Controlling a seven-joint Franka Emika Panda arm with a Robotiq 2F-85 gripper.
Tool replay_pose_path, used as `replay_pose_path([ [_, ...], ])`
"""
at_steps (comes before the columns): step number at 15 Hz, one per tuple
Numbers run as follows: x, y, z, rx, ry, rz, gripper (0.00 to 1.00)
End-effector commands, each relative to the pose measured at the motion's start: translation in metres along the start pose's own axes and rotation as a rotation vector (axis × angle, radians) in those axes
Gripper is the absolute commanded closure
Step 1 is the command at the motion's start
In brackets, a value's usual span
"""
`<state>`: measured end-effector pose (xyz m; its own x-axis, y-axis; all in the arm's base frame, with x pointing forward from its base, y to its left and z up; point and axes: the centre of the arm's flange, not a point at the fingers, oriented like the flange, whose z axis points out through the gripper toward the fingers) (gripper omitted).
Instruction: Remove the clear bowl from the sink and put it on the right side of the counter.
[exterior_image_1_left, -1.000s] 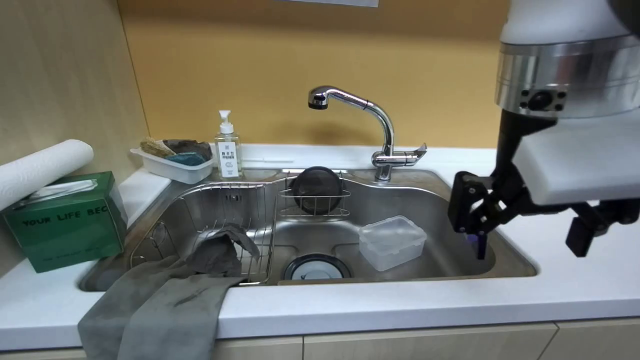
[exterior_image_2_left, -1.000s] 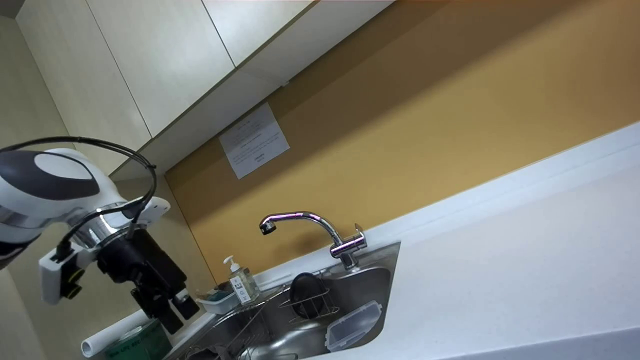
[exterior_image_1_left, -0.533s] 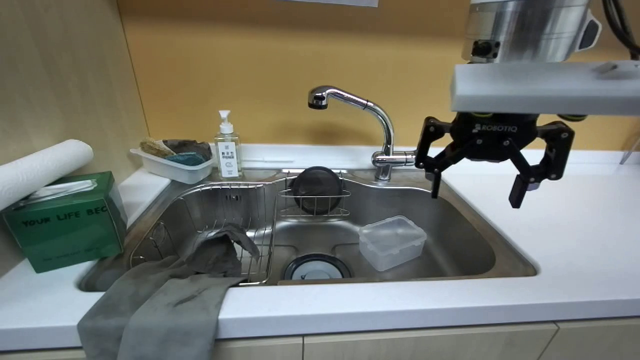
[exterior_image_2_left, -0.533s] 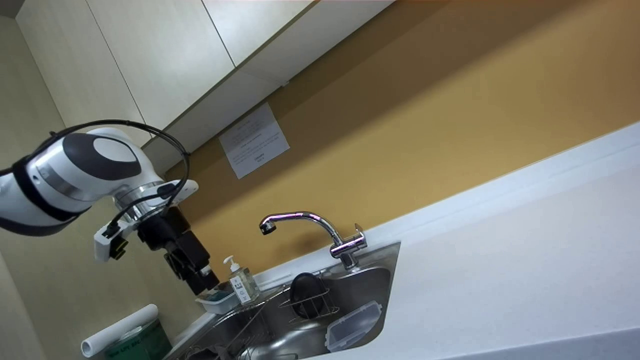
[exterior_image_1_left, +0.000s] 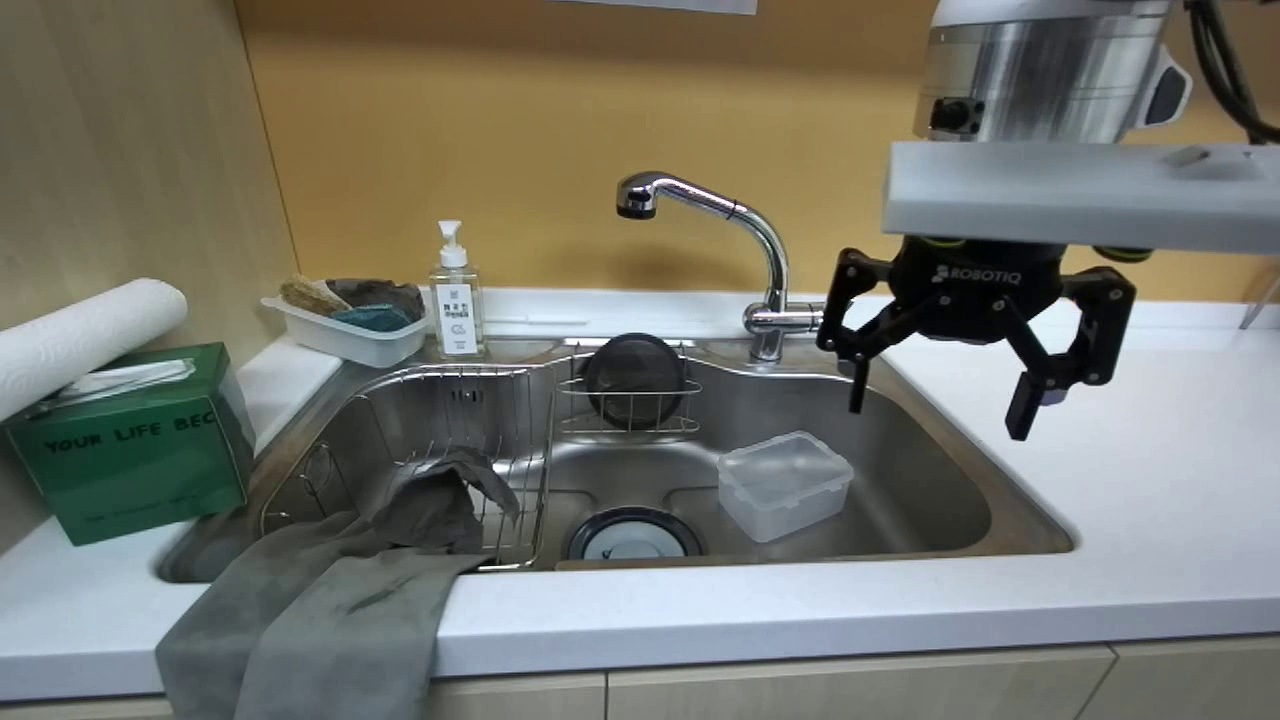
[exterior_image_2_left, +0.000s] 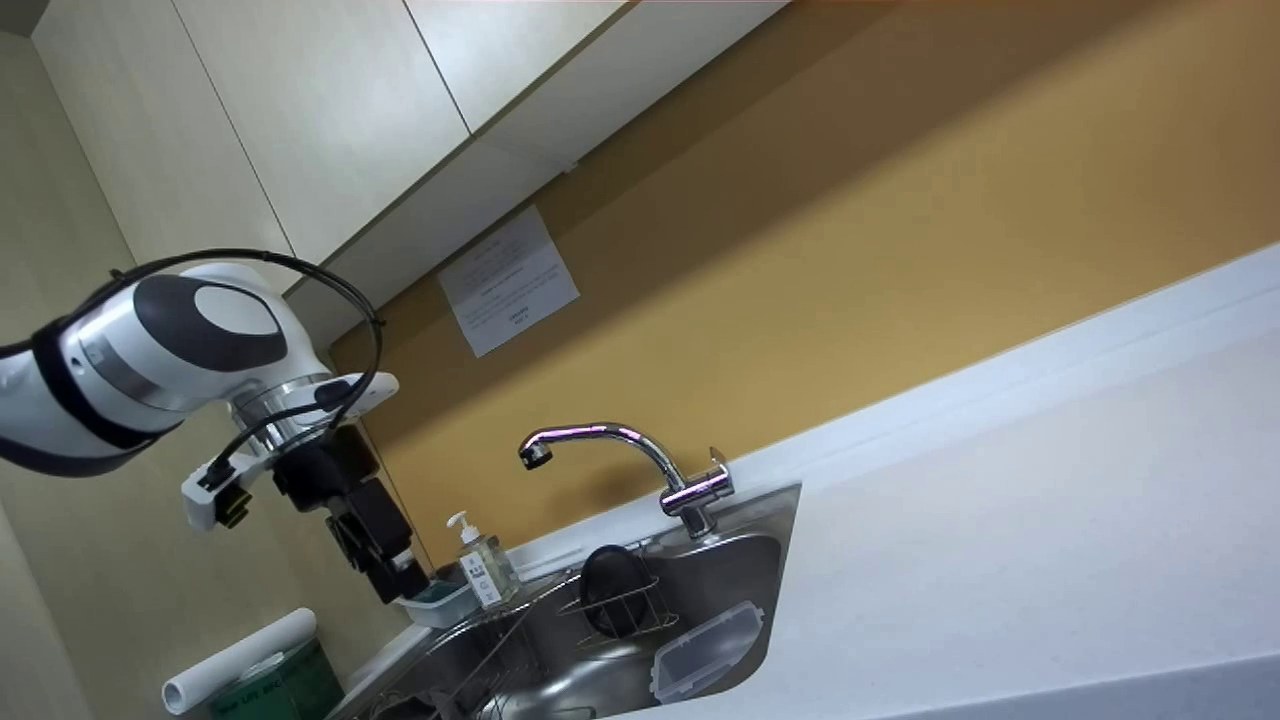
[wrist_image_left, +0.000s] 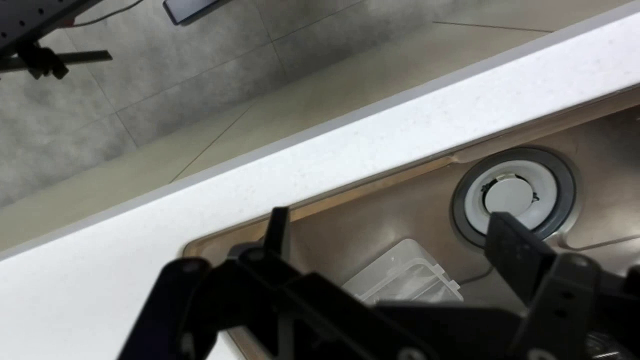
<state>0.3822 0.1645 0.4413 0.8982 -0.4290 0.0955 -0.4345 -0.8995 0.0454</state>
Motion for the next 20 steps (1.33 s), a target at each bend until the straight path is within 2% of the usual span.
replay_pose_path([
  [1,0.025,-0.025,0.015,0.041,-0.071,0.176,0.00],
  [9,0.123,-0.060,0.066,0.106,-0.126,0.555,0.00],
  [13,0.166,-0.063,0.086,0.111,-0.155,0.749,0.00],
  [16,0.189,-0.057,0.099,0.089,-0.141,0.858,0.00],
  [20,0.201,-0.053,0.126,0.029,-0.060,0.930,0.00],
])
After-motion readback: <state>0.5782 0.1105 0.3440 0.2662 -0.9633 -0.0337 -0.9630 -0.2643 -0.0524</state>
